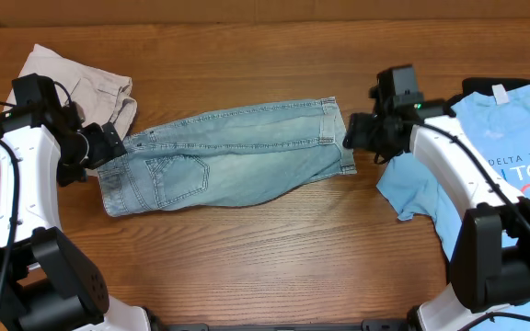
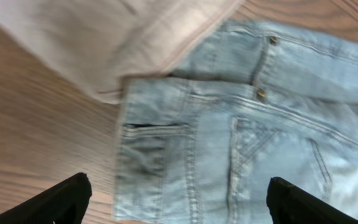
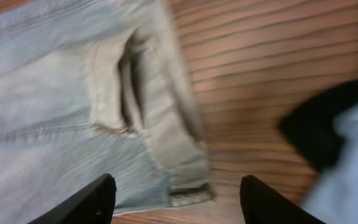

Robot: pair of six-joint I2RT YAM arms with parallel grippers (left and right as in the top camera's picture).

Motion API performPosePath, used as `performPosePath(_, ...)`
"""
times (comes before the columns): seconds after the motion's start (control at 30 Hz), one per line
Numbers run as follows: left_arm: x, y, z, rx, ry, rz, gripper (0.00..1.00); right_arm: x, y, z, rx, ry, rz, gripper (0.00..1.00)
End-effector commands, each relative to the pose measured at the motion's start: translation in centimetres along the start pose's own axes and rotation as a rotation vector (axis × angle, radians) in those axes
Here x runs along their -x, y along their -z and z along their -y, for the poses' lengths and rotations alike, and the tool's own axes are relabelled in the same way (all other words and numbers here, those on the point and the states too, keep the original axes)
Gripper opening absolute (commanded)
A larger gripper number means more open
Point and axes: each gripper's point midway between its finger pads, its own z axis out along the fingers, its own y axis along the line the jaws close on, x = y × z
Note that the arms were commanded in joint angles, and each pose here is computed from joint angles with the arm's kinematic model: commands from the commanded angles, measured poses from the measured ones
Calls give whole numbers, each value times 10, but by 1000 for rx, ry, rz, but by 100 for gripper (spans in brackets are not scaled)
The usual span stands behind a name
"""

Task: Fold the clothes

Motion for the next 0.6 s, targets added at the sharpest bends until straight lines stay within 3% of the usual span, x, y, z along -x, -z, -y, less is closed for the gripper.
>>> performPosePath(0.0, -6, 3, 28, -107, -107, -24, 90, -17, -11, -27, 203, 96, -44, 61)
performPosePath(0.07, -11, 2, 34, -120, -123, -42, 90, -16, -13, -37, 263, 104, -29, 56)
performPosePath(0.27, -23, 1, 55, -133, -211, -72, 90, -8, -25, -43, 310, 107, 0, 55)
performPosePath(0.57, -28, 0, 66, -137, -245, -79, 91, -25, -54, -44, 359, 82, -91, 46)
